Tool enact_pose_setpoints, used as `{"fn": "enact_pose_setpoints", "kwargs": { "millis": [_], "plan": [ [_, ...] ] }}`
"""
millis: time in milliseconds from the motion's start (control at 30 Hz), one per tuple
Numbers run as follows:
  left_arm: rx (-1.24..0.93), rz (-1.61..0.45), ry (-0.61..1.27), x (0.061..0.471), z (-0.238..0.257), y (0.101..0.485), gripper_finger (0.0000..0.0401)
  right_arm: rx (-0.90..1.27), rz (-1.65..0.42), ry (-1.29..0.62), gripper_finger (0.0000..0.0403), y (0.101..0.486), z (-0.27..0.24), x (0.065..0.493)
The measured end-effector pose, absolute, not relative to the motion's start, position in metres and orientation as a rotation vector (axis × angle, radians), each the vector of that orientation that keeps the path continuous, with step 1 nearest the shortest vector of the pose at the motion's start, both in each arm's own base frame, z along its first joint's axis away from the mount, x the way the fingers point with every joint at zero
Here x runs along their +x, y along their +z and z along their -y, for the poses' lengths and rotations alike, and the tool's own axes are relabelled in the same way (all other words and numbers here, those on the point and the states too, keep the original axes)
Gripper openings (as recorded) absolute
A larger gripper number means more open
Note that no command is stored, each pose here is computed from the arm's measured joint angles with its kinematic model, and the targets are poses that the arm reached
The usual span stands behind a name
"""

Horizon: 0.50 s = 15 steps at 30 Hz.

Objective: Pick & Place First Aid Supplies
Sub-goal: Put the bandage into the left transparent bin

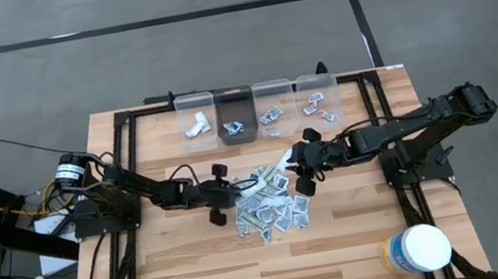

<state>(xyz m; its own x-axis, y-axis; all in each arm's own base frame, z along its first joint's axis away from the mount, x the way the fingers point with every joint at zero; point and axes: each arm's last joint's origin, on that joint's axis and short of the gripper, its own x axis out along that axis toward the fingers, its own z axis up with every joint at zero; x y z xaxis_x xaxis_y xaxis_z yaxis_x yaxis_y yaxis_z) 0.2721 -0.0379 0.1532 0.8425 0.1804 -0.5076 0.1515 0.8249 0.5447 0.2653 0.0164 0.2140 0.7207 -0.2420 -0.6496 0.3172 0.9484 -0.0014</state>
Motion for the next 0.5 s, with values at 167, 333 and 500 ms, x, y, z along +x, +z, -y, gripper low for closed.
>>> {"fn": "enact_pose_setpoints", "kwargs": {
  "millis": [167,333,500],
  "plan": [
    [0.743,-0.570,-0.078,0.2722,0.0392,0.1529,0.0087,0.112,-0.701,-0.309,0.0088,0.2140,-0.0164,0.2653],
    [0.805,-0.574,-0.121,0.2732,0.0378,0.1501,0.0098,0.112,-0.701,-0.310,0.0088,0.2140,-0.0164,0.2653],
    [0.806,-0.600,-0.114,0.2754,0.0340,0.1436,0.0100,0.112,-0.701,-0.310,0.0088,0.2141,-0.0164,0.2653]
  ]
}}
